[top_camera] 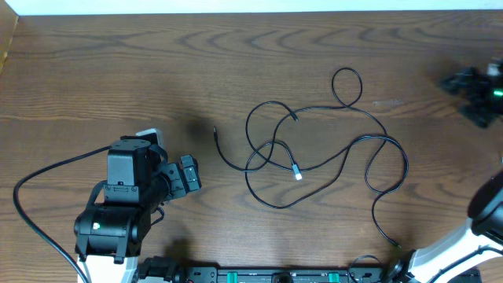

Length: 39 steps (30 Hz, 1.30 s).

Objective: Untangle cables
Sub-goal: 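Reach the right gripper to the black cable loop and grasp it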

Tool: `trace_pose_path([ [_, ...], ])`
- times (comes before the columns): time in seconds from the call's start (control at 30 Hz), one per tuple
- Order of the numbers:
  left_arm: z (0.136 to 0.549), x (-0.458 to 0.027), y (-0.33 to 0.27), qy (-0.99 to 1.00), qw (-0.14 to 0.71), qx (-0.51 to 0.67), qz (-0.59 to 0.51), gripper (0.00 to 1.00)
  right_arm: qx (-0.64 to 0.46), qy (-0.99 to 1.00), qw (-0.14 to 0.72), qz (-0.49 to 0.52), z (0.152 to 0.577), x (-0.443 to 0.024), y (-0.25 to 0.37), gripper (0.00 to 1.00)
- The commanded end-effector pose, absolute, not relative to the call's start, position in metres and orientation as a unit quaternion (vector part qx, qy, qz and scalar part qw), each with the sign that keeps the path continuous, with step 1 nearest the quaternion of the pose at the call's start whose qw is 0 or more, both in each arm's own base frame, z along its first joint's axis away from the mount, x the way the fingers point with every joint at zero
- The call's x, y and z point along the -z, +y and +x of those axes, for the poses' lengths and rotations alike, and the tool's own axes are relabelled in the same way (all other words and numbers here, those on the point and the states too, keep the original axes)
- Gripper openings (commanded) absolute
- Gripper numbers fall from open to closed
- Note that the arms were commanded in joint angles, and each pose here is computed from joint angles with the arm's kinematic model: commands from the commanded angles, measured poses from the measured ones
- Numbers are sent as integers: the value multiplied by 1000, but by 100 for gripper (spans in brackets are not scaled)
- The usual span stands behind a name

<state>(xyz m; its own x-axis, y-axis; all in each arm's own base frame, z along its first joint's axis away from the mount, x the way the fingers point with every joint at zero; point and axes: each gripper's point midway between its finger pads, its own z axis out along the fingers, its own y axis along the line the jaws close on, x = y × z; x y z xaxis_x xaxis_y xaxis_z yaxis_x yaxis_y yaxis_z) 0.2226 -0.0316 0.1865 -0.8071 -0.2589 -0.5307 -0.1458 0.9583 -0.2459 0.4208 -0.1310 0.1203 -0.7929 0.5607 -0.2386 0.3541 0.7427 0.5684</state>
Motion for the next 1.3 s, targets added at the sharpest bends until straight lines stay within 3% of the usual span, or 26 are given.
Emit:
trace_pose_path([
  [0.0,223,-192,-32,946,299,94,-87,100,-224,951,203,65,428,-118,-79,99],
  [0.13,221,-191,-31,948,293,92,-86,100,-221,964,141,-46,410,-108,-16,99],
  [0.33,220,-190,-31,948,291,92,-86,100,-125,984,50,-117,380,-87,11,99],
  [0.67,218,-188,-31,950,286,91,-87,100,12,993,-17,-119,354,-58,-19,95],
  [1.03,218,-189,-31,950,286,91,-87,100,-14,998,-43,-48,334,-36,-14,70],
  [1.2,218,-189,-31,950,286,91,-86,100,-58,997,-42,-43,327,-22,2,67],
  [1.27,218,-189,-31,950,286,91,-86,100,-68,996,-39,-44,327,-20,6,57],
])
